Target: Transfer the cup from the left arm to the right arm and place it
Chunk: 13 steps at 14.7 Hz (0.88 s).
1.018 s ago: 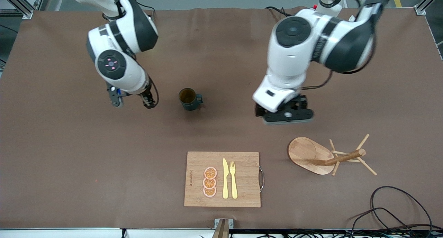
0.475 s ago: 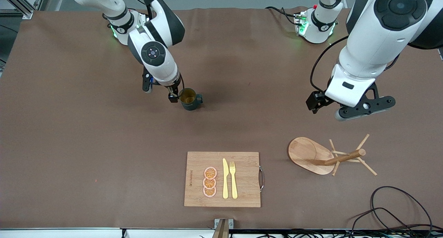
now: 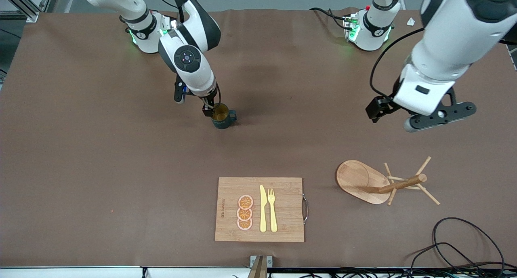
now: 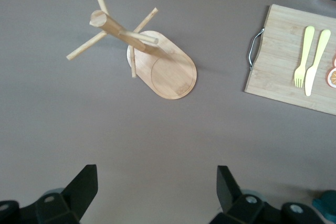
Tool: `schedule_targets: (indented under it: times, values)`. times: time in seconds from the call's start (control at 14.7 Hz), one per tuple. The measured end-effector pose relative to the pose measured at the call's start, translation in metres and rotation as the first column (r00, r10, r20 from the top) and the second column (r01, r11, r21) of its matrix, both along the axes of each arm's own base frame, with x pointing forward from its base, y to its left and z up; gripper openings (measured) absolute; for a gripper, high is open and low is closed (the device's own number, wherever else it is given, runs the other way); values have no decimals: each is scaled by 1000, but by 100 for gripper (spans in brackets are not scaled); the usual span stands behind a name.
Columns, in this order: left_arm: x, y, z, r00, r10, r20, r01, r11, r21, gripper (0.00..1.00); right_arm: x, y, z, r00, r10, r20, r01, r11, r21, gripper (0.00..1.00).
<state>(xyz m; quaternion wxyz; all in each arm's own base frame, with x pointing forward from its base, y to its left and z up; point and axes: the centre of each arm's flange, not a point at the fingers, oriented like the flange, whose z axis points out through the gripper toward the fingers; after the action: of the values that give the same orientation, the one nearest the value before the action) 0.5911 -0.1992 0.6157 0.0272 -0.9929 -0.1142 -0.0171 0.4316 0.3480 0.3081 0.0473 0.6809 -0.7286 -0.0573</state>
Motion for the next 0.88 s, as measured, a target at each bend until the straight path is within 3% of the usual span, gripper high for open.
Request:
schedule_targets:
  times: [0.54,0.61,0.88]
  values:
    - [7,81,8,990,-130,-51,128,991,-39,100,-13,18,-55,1000,9,-6,-9,1000,-10,93]
    - [7,95,9,987,-149,-54,146,988,-48,100,-12,18,-57,1000,7,0,-7,1000,-7,89]
    - [8,141,10,972,-228,-58,224,973,-63,100,-9,18,-55,1000,-4,16,4,1000,7,46]
